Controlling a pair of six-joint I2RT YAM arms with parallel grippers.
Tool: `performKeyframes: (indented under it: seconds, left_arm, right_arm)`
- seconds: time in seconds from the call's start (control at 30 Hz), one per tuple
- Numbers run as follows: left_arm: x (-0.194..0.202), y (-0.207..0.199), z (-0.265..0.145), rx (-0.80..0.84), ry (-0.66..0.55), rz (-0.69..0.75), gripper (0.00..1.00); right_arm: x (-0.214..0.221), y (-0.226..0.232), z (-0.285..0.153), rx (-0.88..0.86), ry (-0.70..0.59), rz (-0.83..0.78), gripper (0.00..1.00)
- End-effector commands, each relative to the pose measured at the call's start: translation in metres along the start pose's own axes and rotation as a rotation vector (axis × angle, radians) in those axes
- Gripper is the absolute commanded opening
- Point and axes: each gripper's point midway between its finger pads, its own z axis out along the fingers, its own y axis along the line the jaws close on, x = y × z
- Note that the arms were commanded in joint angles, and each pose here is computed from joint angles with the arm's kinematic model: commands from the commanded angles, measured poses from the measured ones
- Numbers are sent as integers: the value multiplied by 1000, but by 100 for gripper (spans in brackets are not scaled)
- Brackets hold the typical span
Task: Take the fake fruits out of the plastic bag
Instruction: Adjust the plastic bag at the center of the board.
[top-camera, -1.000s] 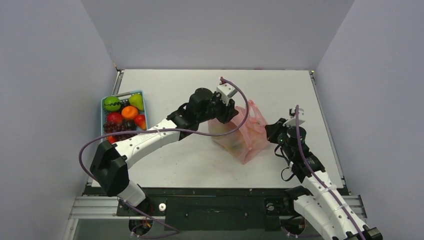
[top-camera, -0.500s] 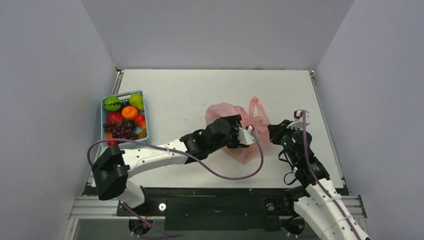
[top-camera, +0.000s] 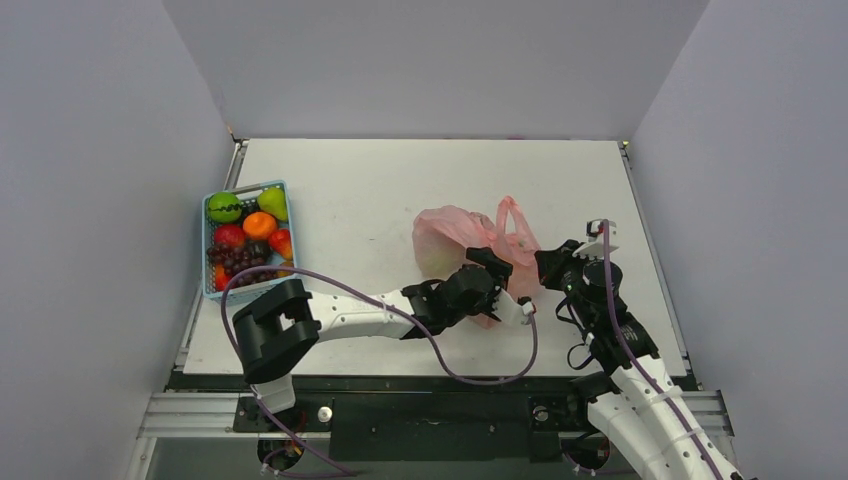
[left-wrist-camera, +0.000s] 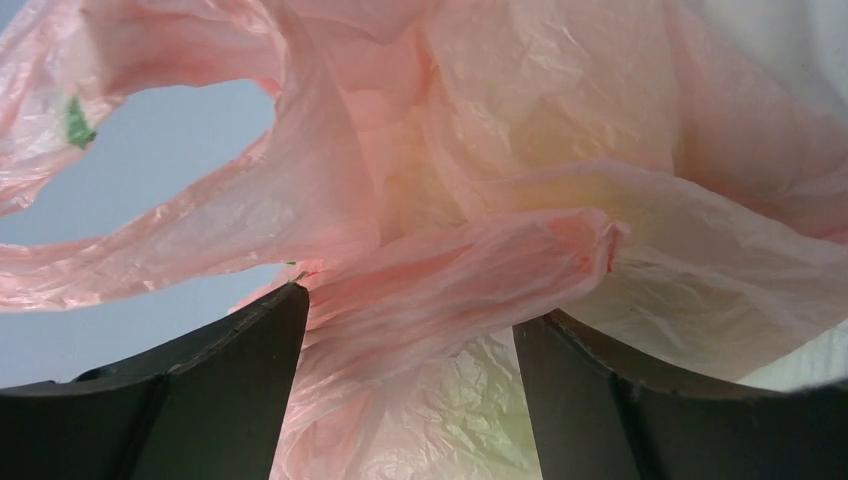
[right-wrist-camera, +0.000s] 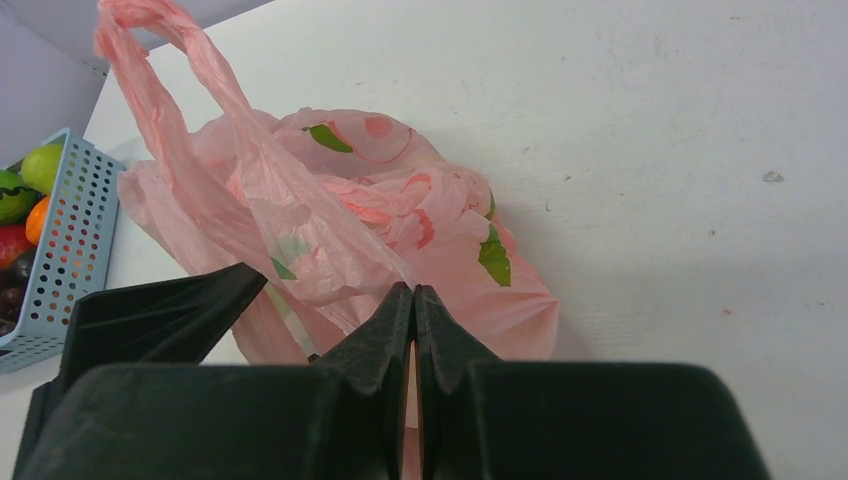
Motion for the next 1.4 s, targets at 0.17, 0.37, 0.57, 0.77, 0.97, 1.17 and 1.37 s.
performKeyframes:
  seconds: [0.17, 0.37, 0.57, 0.77, 0.97, 1.17, 1.37]
  left_arm:
    - [-22, 56, 8, -182, -11, -32, 53]
    - [-40, 87, -3, -136, -123, -403, 8]
    - [-34, 127, -26, -67, -256, -933, 0]
    - [43, 179, -40, -47, -367, -1753, 0]
    - [120, 189, -30, 35, -498, -2344, 0]
    - [173, 190, 5, 85, -549, -2616, 0]
    - [205, 186, 20, 90, -665, -2754, 0]
  right_arm:
    - [-15, 8, -2, -30, -39, 8, 0]
    - [-15, 9, -2, -30, -38, 13, 0]
    - [-8, 7, 2, -29, -24, 30, 0]
    - [-4, 13, 8, -50, 5, 44, 0]
    - [3, 29, 6, -145, 51, -12, 0]
    - [26, 54, -10, -250, 103, -58, 0]
    - [66, 23, -26, -50, 190, 95, 0]
